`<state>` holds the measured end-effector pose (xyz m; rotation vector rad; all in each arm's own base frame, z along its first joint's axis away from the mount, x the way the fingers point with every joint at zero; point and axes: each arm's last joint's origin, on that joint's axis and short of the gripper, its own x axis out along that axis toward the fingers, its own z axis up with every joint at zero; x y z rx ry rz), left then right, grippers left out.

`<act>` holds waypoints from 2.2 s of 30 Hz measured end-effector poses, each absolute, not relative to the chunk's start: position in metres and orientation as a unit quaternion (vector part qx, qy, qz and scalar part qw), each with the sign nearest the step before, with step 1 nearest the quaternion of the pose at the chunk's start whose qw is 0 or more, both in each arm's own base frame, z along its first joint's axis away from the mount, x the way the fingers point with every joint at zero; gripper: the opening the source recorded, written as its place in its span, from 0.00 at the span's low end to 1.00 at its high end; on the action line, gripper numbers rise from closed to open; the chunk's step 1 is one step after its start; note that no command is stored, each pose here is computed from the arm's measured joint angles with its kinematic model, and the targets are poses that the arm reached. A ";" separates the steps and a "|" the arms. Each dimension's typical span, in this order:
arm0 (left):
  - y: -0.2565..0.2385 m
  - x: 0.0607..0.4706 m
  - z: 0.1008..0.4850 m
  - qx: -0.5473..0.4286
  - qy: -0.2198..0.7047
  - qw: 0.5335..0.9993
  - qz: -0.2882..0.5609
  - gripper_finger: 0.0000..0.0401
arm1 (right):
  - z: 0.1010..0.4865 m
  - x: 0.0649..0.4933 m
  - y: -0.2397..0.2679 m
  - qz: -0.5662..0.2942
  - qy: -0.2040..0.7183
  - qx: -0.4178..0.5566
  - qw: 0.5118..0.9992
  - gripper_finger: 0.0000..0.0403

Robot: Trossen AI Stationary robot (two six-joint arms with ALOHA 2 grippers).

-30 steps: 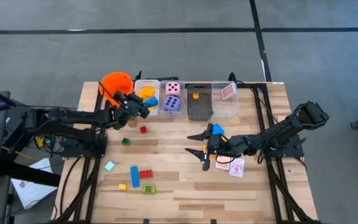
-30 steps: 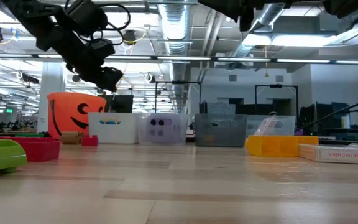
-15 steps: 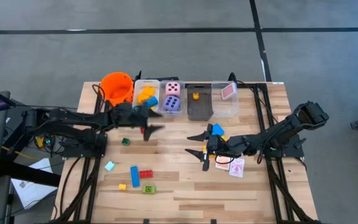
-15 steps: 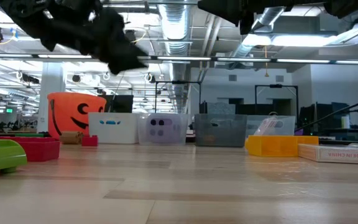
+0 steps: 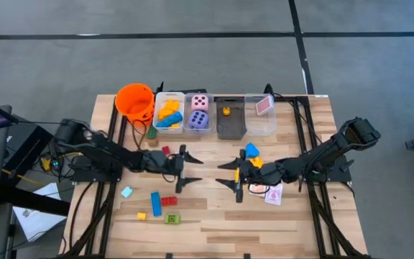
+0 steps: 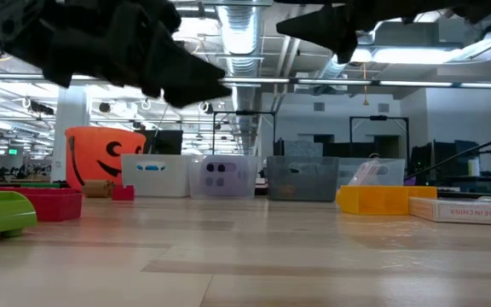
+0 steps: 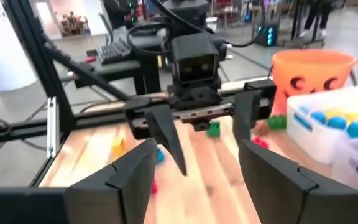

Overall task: Pick & Place Toys
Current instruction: Put the yellow stud game piece into the white bin

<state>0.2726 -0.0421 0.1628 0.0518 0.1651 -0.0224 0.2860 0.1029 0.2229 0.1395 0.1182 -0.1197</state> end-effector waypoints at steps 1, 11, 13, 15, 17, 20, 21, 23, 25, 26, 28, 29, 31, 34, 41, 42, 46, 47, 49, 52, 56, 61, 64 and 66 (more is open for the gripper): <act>-0.043 0.275 0.157 0.025 0.081 0.996 0.000 0.75 | 0.222 0.285 0.105 -0.057 0.064 0.070 0.994 0.56; -0.054 0.331 0.124 0.007 0.103 0.994 0.046 0.87 | 0.220 0.279 0.120 -0.031 0.074 0.071 0.994 0.56; -0.056 0.343 0.118 0.008 0.106 0.993 0.047 0.89 | 0.220 0.277 0.123 -0.026 0.075 0.073 0.994 0.56; -0.057 0.352 0.112 0.009 0.110 0.993 0.048 0.91 | 0.220 0.276 0.125 -0.023 0.077 0.080 0.994 0.56; -0.058 0.360 0.109 0.009 0.111 0.993 0.048 0.92 | 0.220 0.275 0.128 -0.019 0.077 0.081 0.994 0.56; -0.058 0.371 0.105 0.015 0.135 0.989 0.058 0.93 | 0.219 0.274 0.131 -0.014 0.078 0.080 0.994 0.56; -0.058 0.374 0.104 0.019 0.148 0.987 0.064 0.94 | 0.220 0.274 0.131 -0.013 0.078 0.080 0.994 0.56; -0.056 0.377 0.103 0.026 0.166 0.983 0.079 0.95 | 0.220 0.274 0.131 -0.013 0.078 0.080 0.994 0.56; -0.055 0.381 0.104 0.027 0.167 0.982 0.089 0.95 | 0.219 0.274 0.131 -0.013 0.079 0.077 0.994 0.56; -0.054 0.382 0.105 0.027 0.166 0.981 0.092 0.96 | 0.219 0.274 0.131 -0.013 0.080 0.076 0.994 0.56; -0.052 0.385 0.106 0.022 0.162 0.982 0.097 0.96 | 0.218 0.274 0.129 -0.016 0.084 0.073 0.994 0.56; -0.051 0.386 0.106 0.017 0.161 0.982 0.099 0.96 | 0.218 0.275 0.128 -0.019 0.086 0.072 0.994 0.56; -0.049 0.387 0.105 0.005 0.164 0.981 0.104 0.97 | 0.218 0.275 0.126 -0.022 0.086 0.071 0.994 0.56; -0.047 0.389 0.102 -0.019 0.169 0.979 0.111 0.97 | 0.217 0.275 0.126 -0.028 0.088 0.064 0.994 0.56; -0.048 0.395 0.089 -0.030 0.179 0.977 0.112 0.97 | 0.217 0.275 0.125 -0.046 0.085 0.050 0.994 0.56; -0.048 0.397 0.086 -0.030 0.181 0.977 0.112 0.97 | 0.217 0.275 0.124 -0.047 0.085 0.049 0.994 0.56; -0.050 0.409 0.075 -0.030 0.185 0.976 0.108 0.97 | 0.218 0.276 0.123 -0.049 0.084 0.042 0.994 0.56; -0.051 0.413 0.072 -0.030 0.184 0.977 0.107 0.97 | 0.218 0.276 0.123 -0.049 0.084 0.042 0.994 0.56; -0.051 0.416 0.067 -0.028 0.188 0.976 0.108 0.97 | 0.218 0.276 0.123 -0.049 0.084 0.042 0.994 0.56; -0.052 0.423 0.062 -0.029 0.186 0.976 0.107 0.97 | 0.217 0.276 0.123 -0.049 0.084 0.042 0.994 0.56; -0.053 0.432 0.058 -0.028 0.181 0.977 0.111 0.97 | 0.217 0.276 0.123 -0.049 0.084 0.042 0.994 0.56; -0.055 0.441 0.057 -0.031 0.173 0.978 0.110 0.97 | 0.217 0.276 0.123 -0.049 0.085 0.042 0.994 0.56; -0.055 0.444 0.059 -0.034 0.171 0.979 0.106 0.97 | 0.217 0.276 0.123 -0.049 0.086 0.041 0.994 0.56; -0.056 0.446 0.061 -0.042 0.166 0.979 0.107 0.97 | 0.217 0.276 0.123 -0.049 0.086 0.041 0.994 0.56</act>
